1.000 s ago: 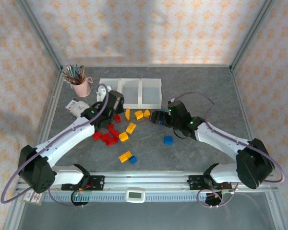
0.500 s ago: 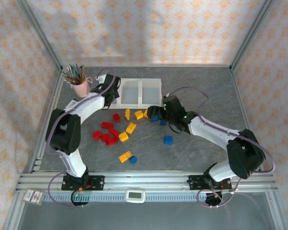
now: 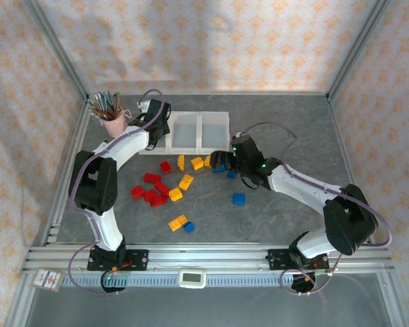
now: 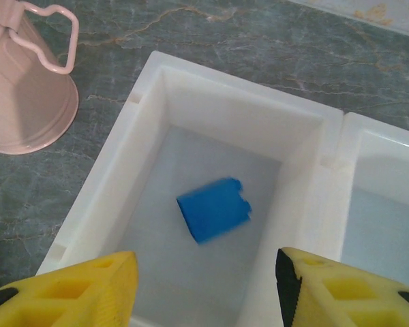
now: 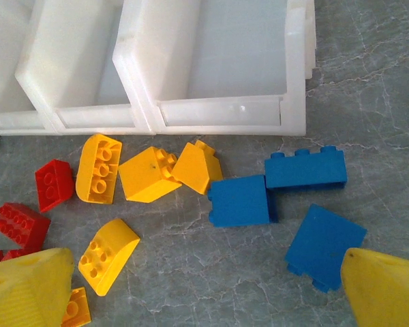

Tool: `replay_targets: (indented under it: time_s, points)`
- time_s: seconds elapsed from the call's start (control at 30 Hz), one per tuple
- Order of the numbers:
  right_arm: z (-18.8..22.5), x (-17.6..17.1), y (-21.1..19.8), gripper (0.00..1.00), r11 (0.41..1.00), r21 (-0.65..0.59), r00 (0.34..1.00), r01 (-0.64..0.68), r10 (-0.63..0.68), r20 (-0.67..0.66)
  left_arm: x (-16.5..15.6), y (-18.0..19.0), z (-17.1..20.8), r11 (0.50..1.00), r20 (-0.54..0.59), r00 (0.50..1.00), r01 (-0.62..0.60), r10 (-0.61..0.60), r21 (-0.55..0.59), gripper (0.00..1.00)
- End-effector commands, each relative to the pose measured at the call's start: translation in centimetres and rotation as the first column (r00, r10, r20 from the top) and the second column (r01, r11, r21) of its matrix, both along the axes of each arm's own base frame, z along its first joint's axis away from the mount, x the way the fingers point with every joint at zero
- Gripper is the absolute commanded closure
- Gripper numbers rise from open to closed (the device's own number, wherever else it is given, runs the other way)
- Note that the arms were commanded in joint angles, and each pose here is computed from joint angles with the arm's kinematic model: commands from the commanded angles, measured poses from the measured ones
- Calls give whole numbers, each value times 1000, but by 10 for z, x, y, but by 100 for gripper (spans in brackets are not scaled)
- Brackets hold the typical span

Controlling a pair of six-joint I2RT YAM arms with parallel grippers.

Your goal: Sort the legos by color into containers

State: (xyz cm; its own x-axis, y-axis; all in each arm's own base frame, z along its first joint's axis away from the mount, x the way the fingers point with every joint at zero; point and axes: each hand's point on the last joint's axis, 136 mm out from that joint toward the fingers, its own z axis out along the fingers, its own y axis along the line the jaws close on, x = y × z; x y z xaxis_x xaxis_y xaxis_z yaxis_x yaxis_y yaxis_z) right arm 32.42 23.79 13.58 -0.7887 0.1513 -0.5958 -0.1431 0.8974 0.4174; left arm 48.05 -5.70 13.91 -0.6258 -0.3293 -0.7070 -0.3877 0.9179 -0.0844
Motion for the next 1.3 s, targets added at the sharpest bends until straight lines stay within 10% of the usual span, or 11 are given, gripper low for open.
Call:
replay_targets:
  time_s: [0.0, 0.67, 1.27]
  points:
    - [19, -7, -6, 0, 1000, -5, 1000, -8, 8, 26, -30, -12, 18, 997, -2, 999, 54, -54, -63, 40]
    - [-45, -103, -40, 0, 996, 10, 966, -91, 91, -241, -292, -143, -21, 901, -96, 939, 285, -331, -326, 37]
    - [-70, -112, -45, 0, 995, -9, 958, -95, 89, -273, -348, -175, -90, 932, -256, 914, 248, -316, -266, 36]
